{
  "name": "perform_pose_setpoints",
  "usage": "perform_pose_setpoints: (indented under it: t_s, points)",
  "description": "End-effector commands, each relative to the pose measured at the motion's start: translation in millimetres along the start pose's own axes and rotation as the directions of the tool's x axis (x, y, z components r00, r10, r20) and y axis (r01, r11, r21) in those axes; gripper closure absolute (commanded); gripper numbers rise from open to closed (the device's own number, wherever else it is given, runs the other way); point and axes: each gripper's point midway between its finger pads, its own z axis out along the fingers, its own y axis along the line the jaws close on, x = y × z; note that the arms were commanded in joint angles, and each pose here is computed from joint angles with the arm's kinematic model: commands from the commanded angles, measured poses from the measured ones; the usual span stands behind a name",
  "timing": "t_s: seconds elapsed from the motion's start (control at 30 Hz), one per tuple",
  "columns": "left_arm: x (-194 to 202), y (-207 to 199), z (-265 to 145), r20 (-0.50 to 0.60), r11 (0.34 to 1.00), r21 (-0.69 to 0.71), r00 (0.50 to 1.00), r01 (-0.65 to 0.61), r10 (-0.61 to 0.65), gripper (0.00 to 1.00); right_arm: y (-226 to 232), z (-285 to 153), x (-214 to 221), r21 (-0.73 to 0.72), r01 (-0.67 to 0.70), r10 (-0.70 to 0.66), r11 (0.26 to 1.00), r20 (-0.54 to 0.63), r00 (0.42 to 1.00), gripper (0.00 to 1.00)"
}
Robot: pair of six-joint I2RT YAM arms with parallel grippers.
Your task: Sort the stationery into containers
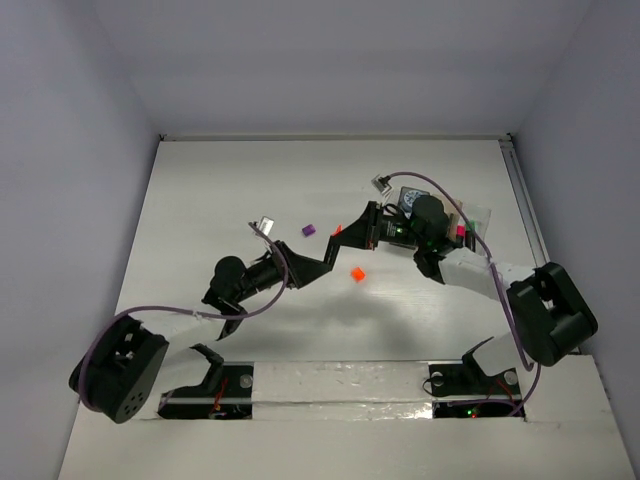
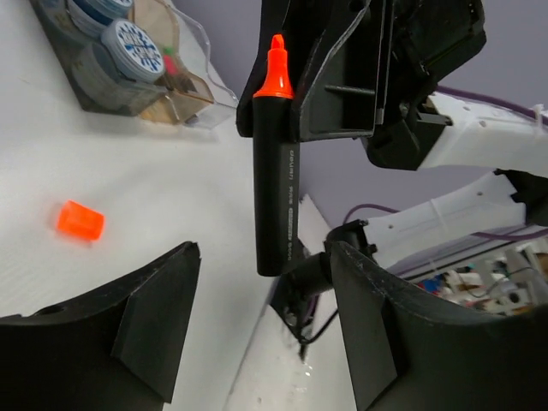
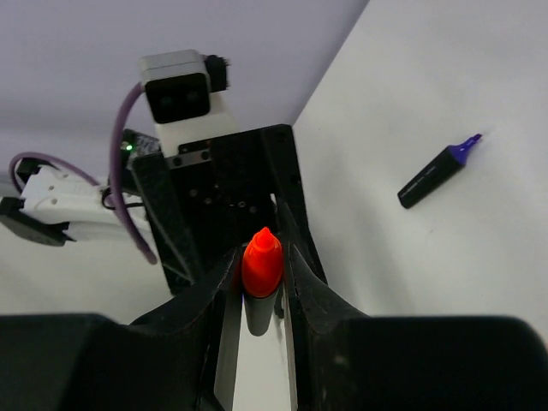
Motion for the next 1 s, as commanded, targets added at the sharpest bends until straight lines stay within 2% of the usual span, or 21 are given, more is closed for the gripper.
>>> perform_pose_setpoints:
  t_s: [0.0,0.17,0.37,0.5,0.7,0.97]
  points:
    - [-14,-55,-6,0.039,0.968,0.251,0.999,-0.026,0.017,0.42,37,-1,-8,-0.149,0.059,-0.061,0.987,-0.008,0.998,1.0]
    - [-11,-57,-5,0.02,0.956,0.292,1.0,0.01,-0.016,0.51,37,0,-6,-0.171,0.035,-0.039,0.985,-0.022,0.999,1.0]
    - [-15,-62,-6,0.033,0.953,0.304,0.999,-0.001,-0.01,0.57,26,1,0,-0.154,0.01,-0.016,0.988,-0.036,0.999,1.0]
    - [-18,-55,-1,0.038,0.967,0.252,0.999,-0.023,0.014,0.58,21,2,2,-0.144,0.0,-0.007,0.99,-0.044,0.999,1.0]
    - [-25,-61,2,0.054,0.965,0.252,0.997,-0.069,0.057,0.59,17,11,14,-0.142,-0.02,0.009,0.99,-0.081,0.997,1.0]
    - [-22,-61,3,0.031,0.964,0.264,0.999,-0.043,0.036,0.61,21,14,14,-0.173,-0.022,0.007,0.985,-0.082,0.997,1.0]
